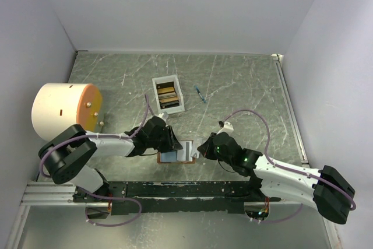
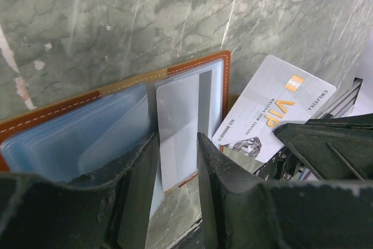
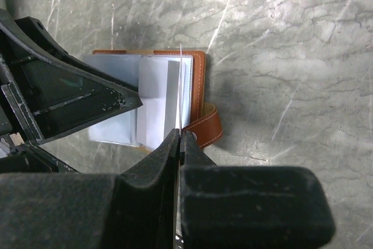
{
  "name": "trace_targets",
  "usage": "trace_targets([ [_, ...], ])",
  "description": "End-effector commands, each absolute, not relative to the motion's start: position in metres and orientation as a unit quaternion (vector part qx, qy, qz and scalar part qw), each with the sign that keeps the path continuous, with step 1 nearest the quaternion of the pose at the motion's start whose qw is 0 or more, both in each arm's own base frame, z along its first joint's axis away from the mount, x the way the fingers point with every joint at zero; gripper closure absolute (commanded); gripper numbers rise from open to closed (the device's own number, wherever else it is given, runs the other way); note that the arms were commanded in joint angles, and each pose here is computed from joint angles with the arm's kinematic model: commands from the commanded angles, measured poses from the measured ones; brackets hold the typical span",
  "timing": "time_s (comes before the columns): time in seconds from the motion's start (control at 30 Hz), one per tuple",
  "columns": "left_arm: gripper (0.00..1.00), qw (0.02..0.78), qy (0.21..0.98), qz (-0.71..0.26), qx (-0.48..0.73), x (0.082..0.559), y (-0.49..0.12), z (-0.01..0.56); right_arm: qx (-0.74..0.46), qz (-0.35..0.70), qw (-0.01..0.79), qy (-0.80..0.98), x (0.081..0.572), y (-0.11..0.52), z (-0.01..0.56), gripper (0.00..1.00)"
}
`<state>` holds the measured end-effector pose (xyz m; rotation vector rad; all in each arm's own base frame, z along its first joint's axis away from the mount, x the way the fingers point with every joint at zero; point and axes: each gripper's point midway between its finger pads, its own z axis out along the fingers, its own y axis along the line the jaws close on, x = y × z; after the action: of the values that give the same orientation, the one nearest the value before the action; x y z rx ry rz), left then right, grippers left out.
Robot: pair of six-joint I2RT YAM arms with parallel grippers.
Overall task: Put the credit cards into the card holder
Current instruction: Insert the credit card into the card holder.
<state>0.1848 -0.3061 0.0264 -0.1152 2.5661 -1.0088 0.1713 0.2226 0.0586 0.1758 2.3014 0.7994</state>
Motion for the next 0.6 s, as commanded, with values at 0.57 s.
trace_targets([
  [0.57,0.53,0.194,0.912,-0.36,0.001,0.181,-0.331,0.034,0.081,0.301,0.344,0.886,0.173,0.219,0.052,1.0],
])
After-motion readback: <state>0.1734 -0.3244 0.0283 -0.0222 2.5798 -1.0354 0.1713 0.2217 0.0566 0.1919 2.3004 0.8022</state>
